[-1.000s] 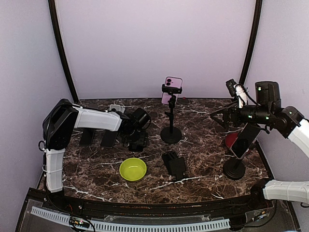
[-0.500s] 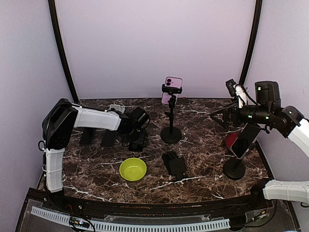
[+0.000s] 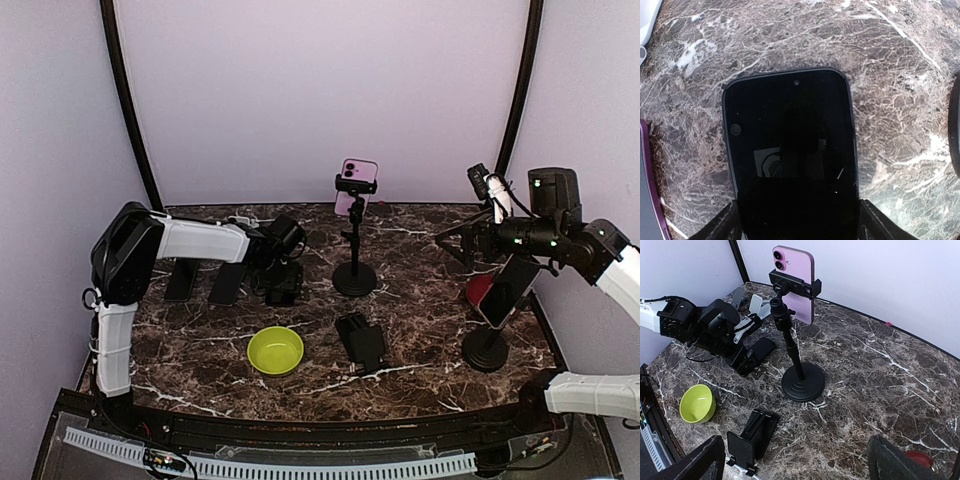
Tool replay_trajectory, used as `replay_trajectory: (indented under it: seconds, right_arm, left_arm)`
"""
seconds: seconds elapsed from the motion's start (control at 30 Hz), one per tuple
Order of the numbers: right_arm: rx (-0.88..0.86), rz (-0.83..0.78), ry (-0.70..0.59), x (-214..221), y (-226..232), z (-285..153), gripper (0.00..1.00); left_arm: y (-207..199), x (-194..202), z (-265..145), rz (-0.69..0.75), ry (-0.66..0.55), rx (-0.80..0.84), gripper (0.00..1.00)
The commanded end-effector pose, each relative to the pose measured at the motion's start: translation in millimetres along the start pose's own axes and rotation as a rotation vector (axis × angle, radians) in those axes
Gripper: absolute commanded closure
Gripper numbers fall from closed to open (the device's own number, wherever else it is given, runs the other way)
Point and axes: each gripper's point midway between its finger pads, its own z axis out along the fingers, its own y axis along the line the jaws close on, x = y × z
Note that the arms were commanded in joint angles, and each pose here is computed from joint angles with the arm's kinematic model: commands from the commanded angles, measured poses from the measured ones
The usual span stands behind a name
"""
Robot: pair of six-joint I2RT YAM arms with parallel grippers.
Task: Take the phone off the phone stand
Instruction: Adjust the phone at the center of the board, then pick up the phone stand from the center of the board.
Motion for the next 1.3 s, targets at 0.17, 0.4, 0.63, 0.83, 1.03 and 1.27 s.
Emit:
replay_trajectory:
  seconds: [0.17,0.4,0.63,0.83,1.03,1.27]
  right_arm:
    - [-0.001,-0.005,-0.04,-12.5,0.5,-4.9,0.01]
    - [0.001,-0.006,-0.042,-13.7,0.4,-5.2,0.01]
    - [-0.01,0.005,-0.046,-14.5,2.3,-5.6,0.01]
    - [-0.018,0.01,-0.05,-15.3,4.2,-7.8,0.01]
    - [-0.031,0.011,-0.056,-17.9,6.7,-8.9,0.01]
    - [-0.035,0.006,-0.069,-24.0,8.6,-13.3,0.01]
  left_arm:
    - [10.0,10.4,4.3,-0.013,0.068,-0.028,0.06]
    - [-2.0,-32.3,-41.1,-0.017,-0.075,0.05,0.01]
    - [-13.3,-45.3,-102.0,0.006,-0.218,0.142,0.01]
    - [-35.2,-29.4,-155.0,0.119,-0.343,0.278,0.01]
    - [-81.4,9.2,-198.8,0.284,-0.403,0.537,0.01]
    - [-119.8,55.7,-215.3,0.369,-0.358,0.83,0.1]
